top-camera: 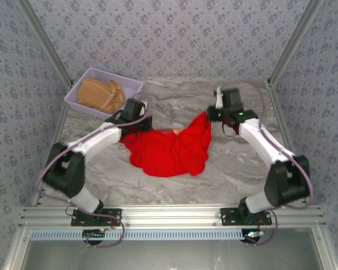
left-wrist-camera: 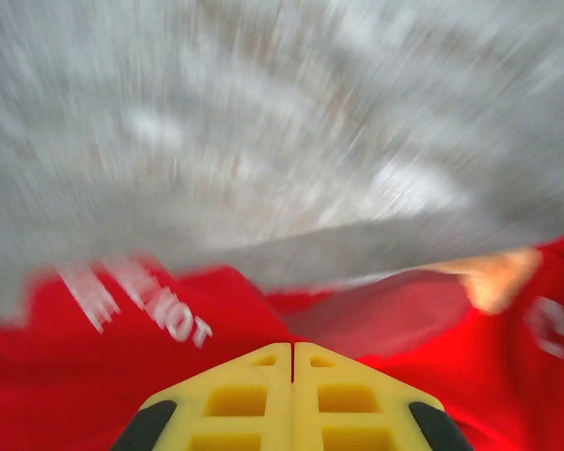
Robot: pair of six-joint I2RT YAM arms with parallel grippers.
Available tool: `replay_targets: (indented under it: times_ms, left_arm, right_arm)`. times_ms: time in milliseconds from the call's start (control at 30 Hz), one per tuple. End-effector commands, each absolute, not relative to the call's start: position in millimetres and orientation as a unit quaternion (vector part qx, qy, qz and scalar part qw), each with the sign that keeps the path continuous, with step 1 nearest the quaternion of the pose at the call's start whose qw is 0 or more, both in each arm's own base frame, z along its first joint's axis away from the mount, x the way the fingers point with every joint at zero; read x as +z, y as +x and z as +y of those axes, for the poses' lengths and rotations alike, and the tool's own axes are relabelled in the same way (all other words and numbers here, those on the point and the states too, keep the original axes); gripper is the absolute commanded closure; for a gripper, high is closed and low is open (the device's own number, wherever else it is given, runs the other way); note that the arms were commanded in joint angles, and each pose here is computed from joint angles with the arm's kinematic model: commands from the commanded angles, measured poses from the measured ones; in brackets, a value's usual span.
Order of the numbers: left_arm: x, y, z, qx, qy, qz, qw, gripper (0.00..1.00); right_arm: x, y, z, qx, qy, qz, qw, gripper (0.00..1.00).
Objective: Fold the inside-out t-shirt
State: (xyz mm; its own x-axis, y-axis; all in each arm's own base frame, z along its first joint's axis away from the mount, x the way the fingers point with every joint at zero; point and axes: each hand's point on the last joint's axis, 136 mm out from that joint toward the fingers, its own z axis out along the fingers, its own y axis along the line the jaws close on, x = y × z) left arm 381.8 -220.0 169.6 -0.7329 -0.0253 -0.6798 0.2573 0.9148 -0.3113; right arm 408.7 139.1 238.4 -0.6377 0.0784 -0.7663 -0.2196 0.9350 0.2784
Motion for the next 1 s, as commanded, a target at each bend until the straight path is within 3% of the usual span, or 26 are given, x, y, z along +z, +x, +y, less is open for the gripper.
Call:
replay_targets:
  times_ms: [0, 100, 233, 267, 367, 400, 467, 533, 733, 867, 967]
  left_arm:
    - [343, 375, -204, -0.258, 0.054, 0.786, 0.559, 1.0]
    - [372, 341, -188, -0.283, 0.05, 0.752, 0.593, 1.0]
    - [317, 300, -186, -0.327, 0.052, 0.774, 0.54, 1.0]
    - [288, 289, -187, -0.334, 0.054, 0.792, 0.508, 0.94]
    - [193, 256, -183, -0.327, 0.042, 0.853, 0.406, 0.53]
    - [169, 246, -180, -0.32, 0.039, 0.868, 0.378, 0.44]
    - [140, 232, -170, -0.293, 0.038, 0.892, 0.342, 0.31]
    - [135, 229, -162, -0.266, 0.039, 0.903, 0.334, 0.25]
    - [163, 272, -190, -0.293, 0.035, 0.877, 0.38, 0.19]
    - [164, 330, -220, -0.223, 0.073, 0.902, 0.363, 0.19]
    - [153, 370, -240, -0.195, 0.089, 0.911, 0.353, 0.17]
  right_arm:
    - [380, 392, 147, 0.226, -0.093, 0.785, 0.569, 1.0]
    - [418, 358, 150, 0.253, -0.122, 0.75, 0.599, 1.0]
    - [379, 313, 149, 0.287, -0.126, 0.761, 0.568, 0.99]
    - [358, 303, 145, 0.286, -0.116, 0.777, 0.549, 0.93]
    - [276, 277, 119, 0.235, -0.061, 0.849, 0.47, 0.72]
    - [248, 271, 103, 0.197, -0.036, 0.874, 0.442, 0.66]
    - [203, 261, 76, 0.133, 0.012, 0.909, 0.395, 0.57]
    - [182, 259, 74, 0.126, 0.022, 0.92, 0.371, 0.53]
    - [169, 307, 152, 0.28, 0.006, 0.887, 0.366, 0.48]
    - [138, 343, 194, 0.232, -0.067, 0.915, 0.322, 0.41]
    - [108, 362, 184, 0.213, -0.032, 0.932, 0.291, 0.39]
